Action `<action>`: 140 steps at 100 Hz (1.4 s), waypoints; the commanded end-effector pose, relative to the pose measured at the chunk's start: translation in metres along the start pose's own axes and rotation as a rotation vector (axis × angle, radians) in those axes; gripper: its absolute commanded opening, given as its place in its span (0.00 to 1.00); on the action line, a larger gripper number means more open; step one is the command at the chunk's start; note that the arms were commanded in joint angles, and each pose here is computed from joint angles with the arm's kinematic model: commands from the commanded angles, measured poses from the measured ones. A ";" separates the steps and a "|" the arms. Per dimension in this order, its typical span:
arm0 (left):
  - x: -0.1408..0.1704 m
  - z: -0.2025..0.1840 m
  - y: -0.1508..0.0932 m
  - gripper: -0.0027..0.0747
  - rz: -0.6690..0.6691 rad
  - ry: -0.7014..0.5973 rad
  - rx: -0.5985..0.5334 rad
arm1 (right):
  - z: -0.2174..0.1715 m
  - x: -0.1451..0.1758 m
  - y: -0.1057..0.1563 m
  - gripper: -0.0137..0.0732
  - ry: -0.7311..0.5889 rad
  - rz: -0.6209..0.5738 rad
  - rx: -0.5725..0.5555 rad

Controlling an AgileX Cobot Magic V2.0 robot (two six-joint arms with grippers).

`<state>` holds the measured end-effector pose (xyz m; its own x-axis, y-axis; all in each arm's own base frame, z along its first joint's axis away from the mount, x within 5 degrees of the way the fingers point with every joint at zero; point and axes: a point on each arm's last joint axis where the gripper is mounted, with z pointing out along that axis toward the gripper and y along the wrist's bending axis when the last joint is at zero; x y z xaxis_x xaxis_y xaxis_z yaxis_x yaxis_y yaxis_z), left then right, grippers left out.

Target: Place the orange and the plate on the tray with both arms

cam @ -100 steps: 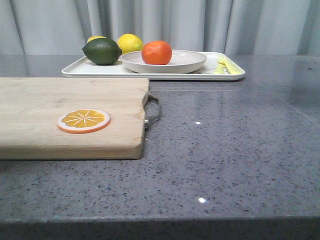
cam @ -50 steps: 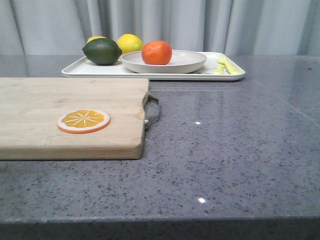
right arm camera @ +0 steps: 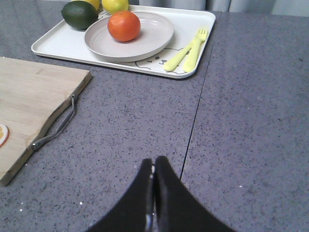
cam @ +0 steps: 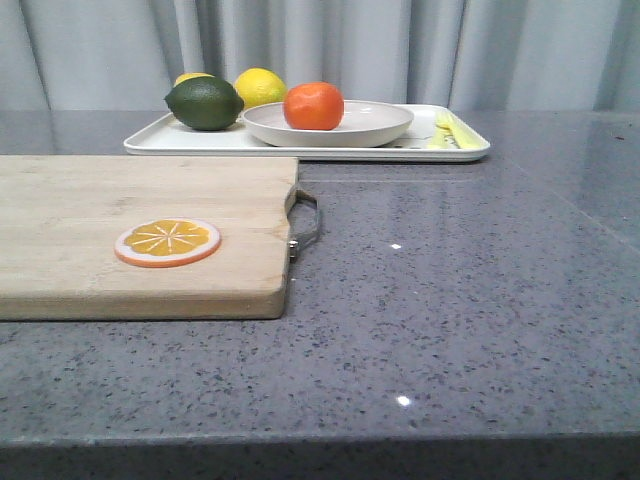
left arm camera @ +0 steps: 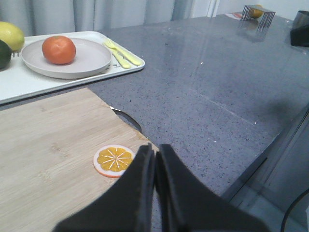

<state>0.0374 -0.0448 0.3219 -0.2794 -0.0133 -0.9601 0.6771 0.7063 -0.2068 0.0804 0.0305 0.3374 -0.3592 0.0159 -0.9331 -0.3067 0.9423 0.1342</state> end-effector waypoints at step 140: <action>-0.011 -0.008 0.012 0.01 0.025 -0.227 -0.205 | -0.013 0.003 0.001 0.08 -0.104 -0.010 -0.003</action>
<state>0.0388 -0.0336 0.3191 -0.1900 -0.0471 -0.9806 0.5768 0.8029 -0.1503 0.0663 0.0273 0.3261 -0.3386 0.0198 -0.9407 -0.3111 0.9412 0.1318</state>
